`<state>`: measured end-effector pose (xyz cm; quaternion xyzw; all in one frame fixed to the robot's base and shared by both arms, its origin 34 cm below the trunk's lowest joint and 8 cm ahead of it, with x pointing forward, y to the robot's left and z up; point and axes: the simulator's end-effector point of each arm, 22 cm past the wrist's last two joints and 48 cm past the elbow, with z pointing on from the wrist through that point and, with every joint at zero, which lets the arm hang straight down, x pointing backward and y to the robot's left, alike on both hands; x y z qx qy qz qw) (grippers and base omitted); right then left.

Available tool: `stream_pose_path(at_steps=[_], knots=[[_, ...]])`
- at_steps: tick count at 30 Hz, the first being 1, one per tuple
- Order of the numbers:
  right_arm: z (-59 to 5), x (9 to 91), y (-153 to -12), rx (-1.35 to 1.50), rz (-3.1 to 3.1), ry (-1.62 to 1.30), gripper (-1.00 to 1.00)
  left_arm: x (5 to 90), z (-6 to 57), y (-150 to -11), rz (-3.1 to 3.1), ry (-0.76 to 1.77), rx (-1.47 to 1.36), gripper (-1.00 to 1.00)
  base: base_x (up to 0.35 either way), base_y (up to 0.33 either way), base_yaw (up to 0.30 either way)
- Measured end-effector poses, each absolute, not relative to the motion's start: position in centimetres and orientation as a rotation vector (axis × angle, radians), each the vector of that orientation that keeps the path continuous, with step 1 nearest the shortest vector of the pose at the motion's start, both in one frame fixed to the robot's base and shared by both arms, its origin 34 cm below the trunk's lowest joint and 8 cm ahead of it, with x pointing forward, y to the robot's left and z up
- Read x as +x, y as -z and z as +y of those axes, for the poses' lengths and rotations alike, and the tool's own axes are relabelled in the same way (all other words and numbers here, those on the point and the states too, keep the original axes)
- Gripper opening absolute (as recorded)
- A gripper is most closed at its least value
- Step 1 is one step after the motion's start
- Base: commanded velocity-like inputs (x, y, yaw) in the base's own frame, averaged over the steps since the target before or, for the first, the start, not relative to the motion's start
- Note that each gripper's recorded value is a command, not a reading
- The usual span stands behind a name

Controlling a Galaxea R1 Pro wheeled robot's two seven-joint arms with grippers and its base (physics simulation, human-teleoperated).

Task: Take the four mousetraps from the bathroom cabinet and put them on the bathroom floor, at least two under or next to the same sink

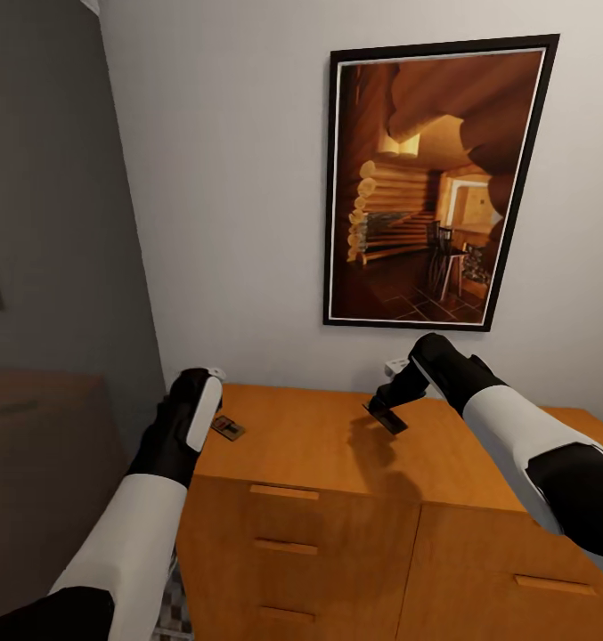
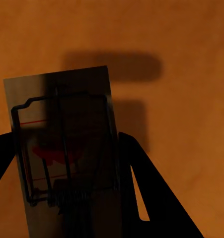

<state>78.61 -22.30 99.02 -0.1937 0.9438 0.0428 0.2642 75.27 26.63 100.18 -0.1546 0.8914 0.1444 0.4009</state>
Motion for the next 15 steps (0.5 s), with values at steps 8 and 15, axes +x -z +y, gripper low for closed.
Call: stream_pose_path(at_steps=[8, 15], knots=[[-22.44, 78.62, -99.01, -0.523, 2.552, -0.110, -1.00, 75.29, 26.66, -100.29, 2.250, -0.371, -0.388, 1.00, 0.000, -0.061, 0.000], [-22.47, 78.63, -99.01, -0.523, 2.552, -0.108, -1.00, 75.30, 26.61, -100.28, 2.250, -0.369, -0.388, 1.00, 0.000, -0.260, 0.000]])
